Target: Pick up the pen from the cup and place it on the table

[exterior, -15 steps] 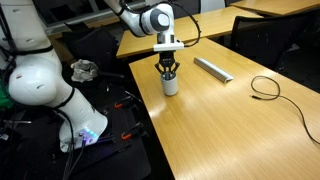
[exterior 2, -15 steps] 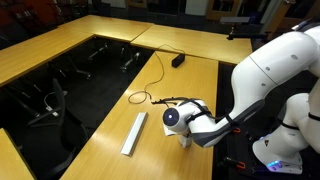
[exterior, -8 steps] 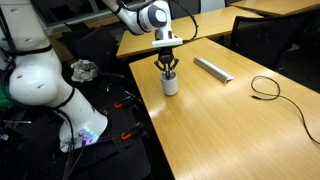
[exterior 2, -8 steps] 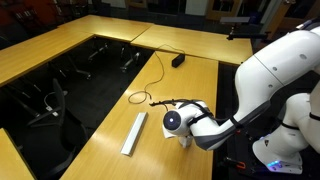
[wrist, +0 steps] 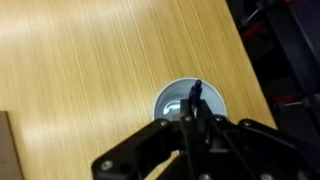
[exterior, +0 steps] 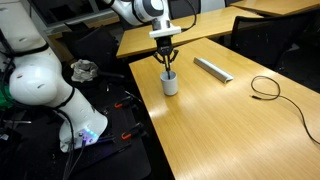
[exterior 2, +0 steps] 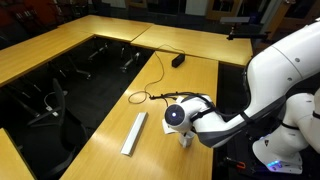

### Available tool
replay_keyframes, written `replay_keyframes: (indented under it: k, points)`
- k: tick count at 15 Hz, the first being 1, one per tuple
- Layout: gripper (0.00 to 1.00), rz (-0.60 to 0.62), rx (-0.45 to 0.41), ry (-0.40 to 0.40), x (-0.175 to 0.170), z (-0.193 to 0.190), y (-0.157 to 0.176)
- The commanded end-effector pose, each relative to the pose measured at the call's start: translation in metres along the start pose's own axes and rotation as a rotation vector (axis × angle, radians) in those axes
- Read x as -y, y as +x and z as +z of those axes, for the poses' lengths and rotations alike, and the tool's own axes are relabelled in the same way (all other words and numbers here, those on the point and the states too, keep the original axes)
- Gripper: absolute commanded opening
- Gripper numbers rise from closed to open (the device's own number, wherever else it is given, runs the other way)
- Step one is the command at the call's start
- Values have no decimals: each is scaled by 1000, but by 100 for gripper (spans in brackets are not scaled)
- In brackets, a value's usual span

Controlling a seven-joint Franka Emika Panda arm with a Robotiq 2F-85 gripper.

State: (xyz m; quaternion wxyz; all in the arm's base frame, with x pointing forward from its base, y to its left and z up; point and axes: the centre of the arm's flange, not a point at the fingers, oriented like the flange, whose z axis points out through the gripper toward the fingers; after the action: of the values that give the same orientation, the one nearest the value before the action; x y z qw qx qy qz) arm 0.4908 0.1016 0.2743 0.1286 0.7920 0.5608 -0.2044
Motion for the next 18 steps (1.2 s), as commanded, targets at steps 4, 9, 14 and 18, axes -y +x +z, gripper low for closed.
replay_keyframes:
  k: [4,9,14,18]
  points:
    - [3,-36,-77,38,-3,-31,-57]
    - [3,-101,-226,77,-18,-31,-107]
    - [3,-74,-362,119,5,-17,-88]
    - [3,-65,-422,117,35,-16,-50]
